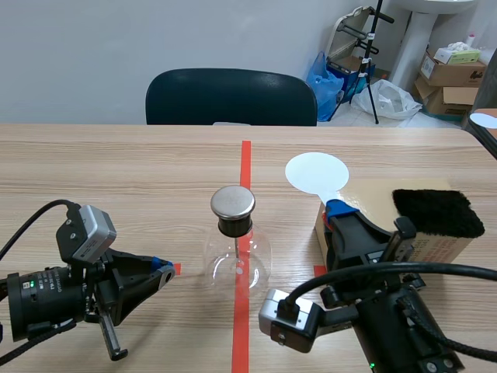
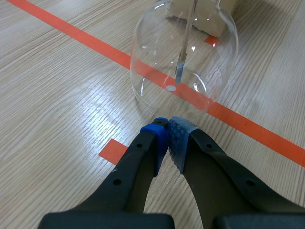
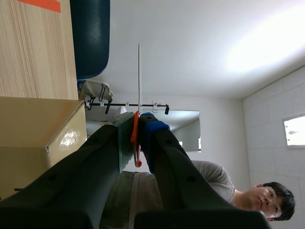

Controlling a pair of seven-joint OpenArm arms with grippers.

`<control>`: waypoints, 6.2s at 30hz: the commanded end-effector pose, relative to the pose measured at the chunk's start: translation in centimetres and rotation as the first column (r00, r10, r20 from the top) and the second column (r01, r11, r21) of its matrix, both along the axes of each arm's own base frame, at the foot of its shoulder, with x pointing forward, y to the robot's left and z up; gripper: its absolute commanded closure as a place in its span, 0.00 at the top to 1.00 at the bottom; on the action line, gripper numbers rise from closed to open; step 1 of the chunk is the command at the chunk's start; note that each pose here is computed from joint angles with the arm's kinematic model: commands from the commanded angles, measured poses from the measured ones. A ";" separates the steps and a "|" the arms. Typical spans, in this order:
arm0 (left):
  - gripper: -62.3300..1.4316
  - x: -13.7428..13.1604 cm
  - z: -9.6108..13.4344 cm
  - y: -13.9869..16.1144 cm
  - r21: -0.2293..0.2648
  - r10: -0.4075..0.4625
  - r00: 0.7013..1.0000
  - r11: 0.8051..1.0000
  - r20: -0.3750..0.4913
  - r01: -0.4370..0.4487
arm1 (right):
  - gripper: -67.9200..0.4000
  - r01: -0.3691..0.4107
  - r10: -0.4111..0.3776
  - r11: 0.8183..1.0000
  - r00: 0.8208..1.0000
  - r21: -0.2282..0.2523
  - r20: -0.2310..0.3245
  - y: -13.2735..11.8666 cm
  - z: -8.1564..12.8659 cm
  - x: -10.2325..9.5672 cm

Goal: Do the electroscope experiment

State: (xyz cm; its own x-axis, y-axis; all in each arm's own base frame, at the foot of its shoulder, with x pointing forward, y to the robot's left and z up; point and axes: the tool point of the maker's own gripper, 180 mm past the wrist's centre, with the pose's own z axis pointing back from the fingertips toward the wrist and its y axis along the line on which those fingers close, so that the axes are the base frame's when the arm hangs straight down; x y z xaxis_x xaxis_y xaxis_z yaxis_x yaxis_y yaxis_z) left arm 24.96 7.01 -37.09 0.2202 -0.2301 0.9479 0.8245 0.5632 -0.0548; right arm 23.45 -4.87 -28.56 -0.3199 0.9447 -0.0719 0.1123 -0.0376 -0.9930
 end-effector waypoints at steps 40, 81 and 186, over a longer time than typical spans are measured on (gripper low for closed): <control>0.07 0.5 1.1 -0.6 -0.036 0.000 1.000 0.999 0.028 0.001 | 0.02 0.005 -0.006 1.000 0.999 0.009 0.040 -0.2 1.2 0.5; 0.07 0.5 1.1 -0.6 -0.036 0.000 1.000 0.999 0.028 0.001 | 0.02 0.006 -0.006 1.000 0.999 0.009 0.040 -0.2 1.2 0.5; 0.07 0.5 1.1 -0.6 -0.036 0.000 1.000 0.999 0.028 0.001 | 0.02 0.192 -0.193 0.980 0.981 0.050 0.031 -3.6 1.3 1.3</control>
State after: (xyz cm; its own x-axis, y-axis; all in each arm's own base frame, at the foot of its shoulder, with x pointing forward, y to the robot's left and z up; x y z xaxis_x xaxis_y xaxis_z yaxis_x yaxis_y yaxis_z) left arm 24.94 7.01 -37.10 0.2205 -0.2301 0.9479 0.8245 0.5632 -0.0551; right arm 24.35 -8.52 -28.47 -0.1201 0.9922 -0.0332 0.1015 -0.0210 -0.9946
